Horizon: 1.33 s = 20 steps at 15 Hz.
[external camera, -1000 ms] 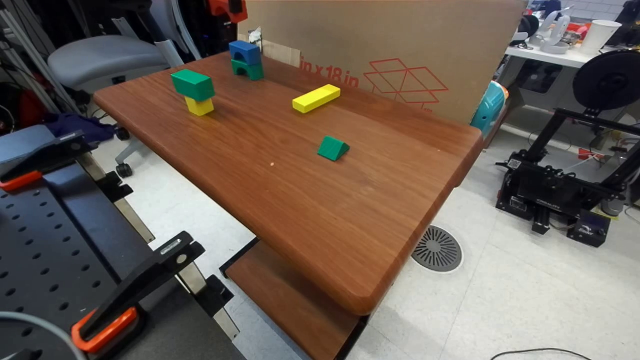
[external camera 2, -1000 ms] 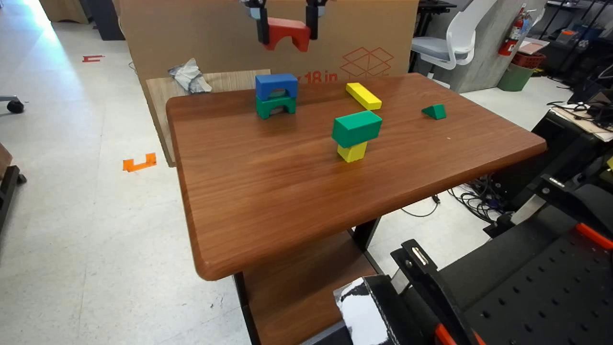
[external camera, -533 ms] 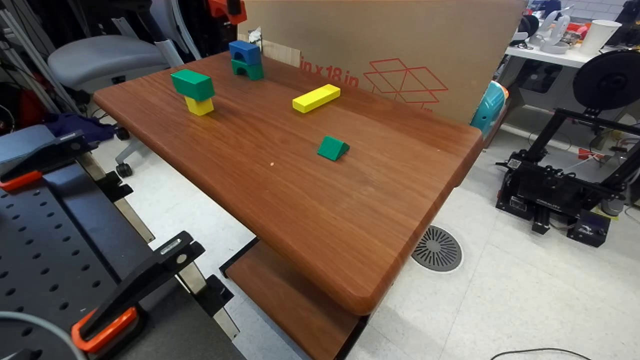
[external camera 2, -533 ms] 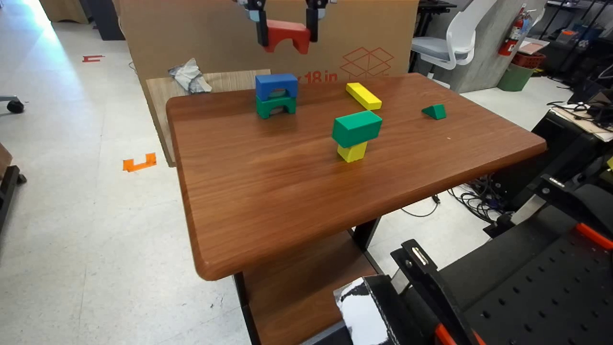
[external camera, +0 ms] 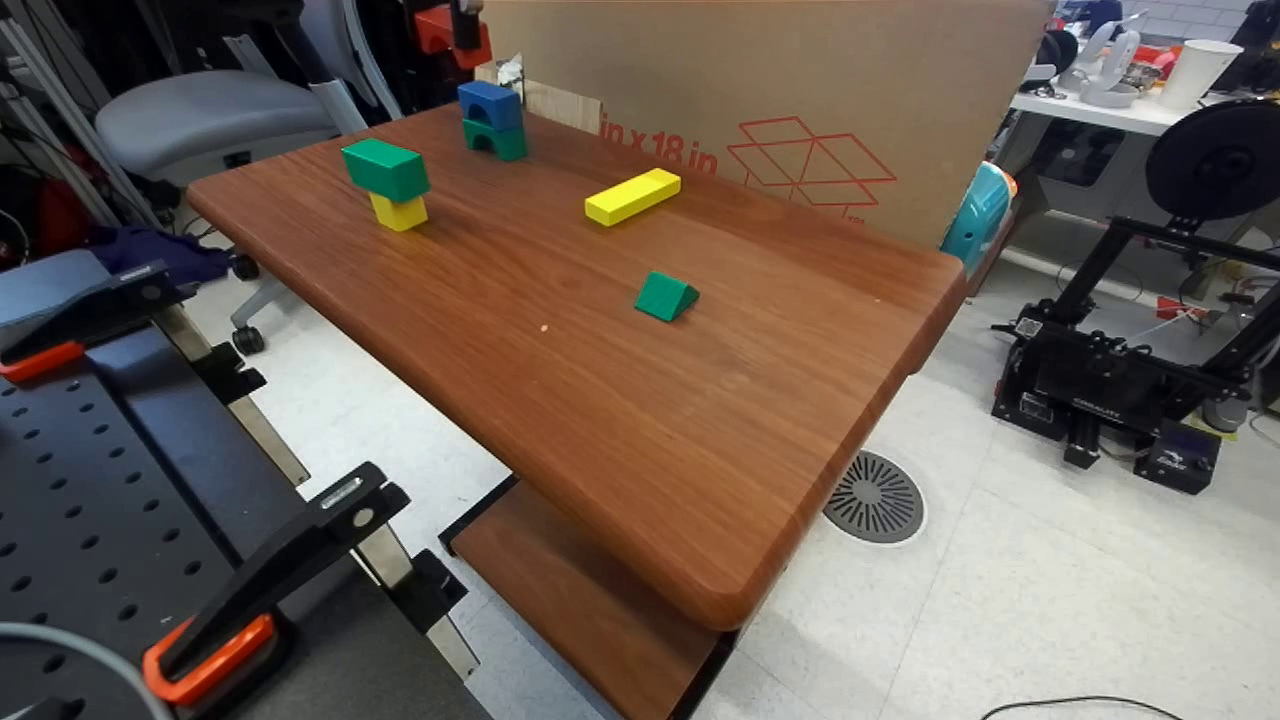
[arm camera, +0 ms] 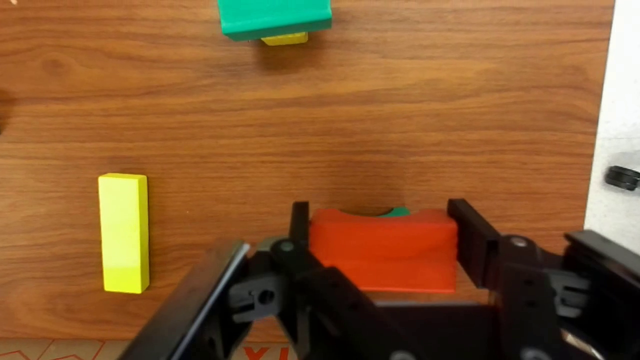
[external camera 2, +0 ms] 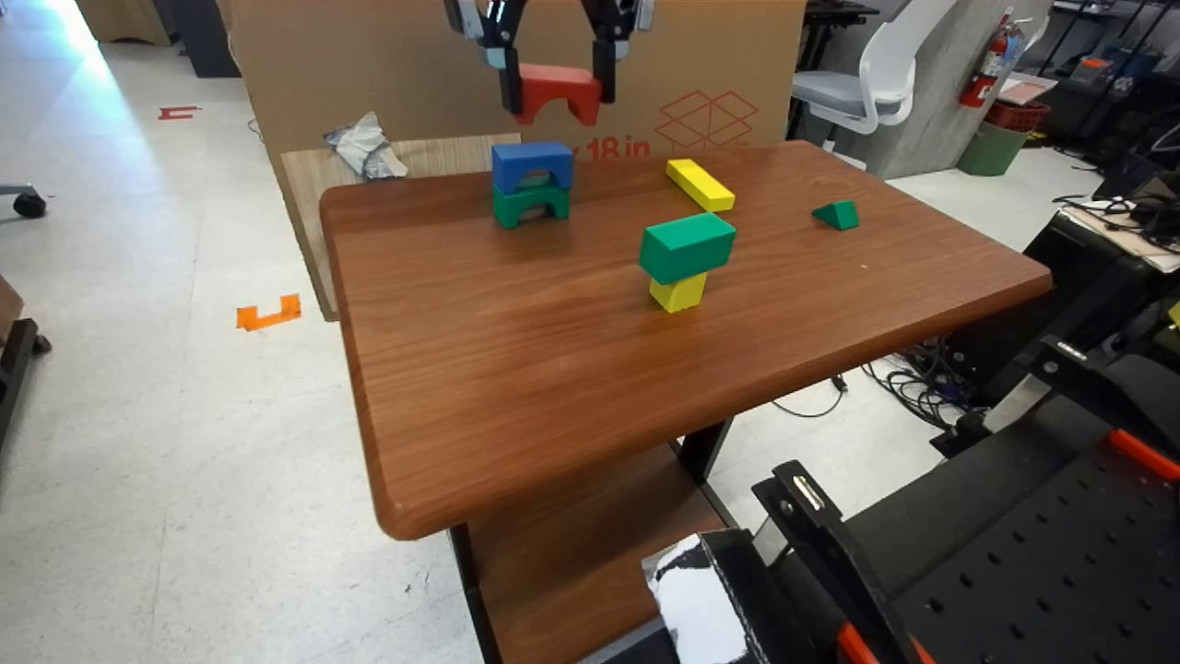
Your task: Pick up the orange object and put it on top of the blue object
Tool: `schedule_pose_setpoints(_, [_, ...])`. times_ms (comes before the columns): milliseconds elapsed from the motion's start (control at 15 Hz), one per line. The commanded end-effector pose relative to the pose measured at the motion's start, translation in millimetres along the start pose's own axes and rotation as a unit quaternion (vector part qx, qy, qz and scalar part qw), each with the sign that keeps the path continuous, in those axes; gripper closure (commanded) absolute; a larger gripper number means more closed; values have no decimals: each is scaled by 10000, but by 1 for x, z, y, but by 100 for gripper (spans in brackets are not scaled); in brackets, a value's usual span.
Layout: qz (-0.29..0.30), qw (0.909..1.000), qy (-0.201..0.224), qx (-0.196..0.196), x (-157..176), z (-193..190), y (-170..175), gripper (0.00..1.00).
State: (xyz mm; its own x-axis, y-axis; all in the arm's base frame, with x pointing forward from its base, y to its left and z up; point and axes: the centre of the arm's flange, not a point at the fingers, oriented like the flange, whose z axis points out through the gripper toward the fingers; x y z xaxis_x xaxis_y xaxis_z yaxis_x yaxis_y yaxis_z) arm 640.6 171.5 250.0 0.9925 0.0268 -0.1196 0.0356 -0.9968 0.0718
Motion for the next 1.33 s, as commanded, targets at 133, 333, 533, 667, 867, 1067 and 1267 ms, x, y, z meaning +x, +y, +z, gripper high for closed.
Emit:
schedule_pose_setpoints(133, [-147, 9997, -178, -28, 10, 4, 3, 56])
schedule_pose_setpoints(333, [-156, 9998, -159, -6, 17, 5, 3, 56])
schedule_pose_setpoints(533, [-207, 9996, -170, 11, 24, 6, 5, 56])
schedule_pose_setpoints(667, [-224, 9996, -171, 20, 29, 6, 5, 56])
schedule_pose_setpoints(867, [-239, 9996, -125, 12, 35, 6, 5, 56])
schedule_pose_setpoints(1067, [-273, 9996, -123, 4, 39, 9, 3, 56])
schedule_pose_setpoints(1267, [-284, 9995, -135, 0, 42, 15, 0, 56])
